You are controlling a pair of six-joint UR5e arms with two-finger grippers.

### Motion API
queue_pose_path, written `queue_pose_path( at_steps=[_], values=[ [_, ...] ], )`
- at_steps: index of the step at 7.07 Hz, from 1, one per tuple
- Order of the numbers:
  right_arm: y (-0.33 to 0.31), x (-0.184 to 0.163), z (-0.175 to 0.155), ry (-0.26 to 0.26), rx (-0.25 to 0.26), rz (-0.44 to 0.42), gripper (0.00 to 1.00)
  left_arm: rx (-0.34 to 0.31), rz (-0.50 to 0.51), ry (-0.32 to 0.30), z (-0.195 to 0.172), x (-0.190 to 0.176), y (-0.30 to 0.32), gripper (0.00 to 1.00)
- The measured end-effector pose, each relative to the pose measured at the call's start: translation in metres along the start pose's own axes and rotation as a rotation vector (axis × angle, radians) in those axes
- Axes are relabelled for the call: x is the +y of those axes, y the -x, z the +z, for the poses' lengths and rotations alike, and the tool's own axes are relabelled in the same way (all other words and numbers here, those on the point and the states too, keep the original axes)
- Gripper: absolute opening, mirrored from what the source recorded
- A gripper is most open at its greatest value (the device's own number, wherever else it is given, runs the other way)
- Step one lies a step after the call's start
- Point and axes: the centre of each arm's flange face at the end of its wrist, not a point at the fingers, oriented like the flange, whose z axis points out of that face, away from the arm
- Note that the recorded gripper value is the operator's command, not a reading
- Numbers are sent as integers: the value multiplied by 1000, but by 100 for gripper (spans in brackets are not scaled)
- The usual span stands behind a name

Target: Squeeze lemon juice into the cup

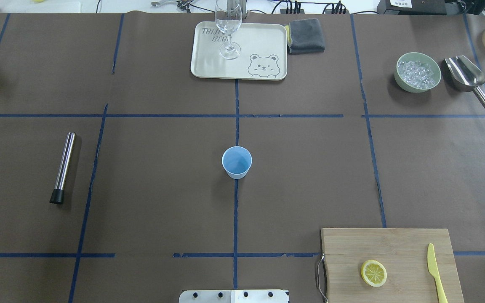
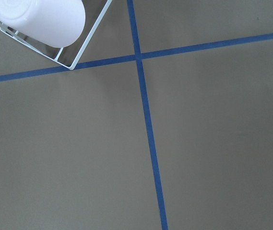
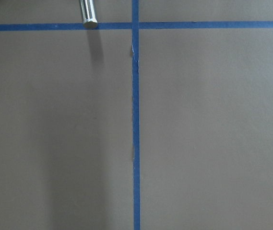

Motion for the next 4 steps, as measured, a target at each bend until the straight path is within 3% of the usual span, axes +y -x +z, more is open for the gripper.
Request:
queue_pose_path(
  at_steps=[4],
  values=[
    [2, -3, -1, -4, -2, 1, 100, -1, 20, -17, -2, -5, -2, 100]
  ],
)
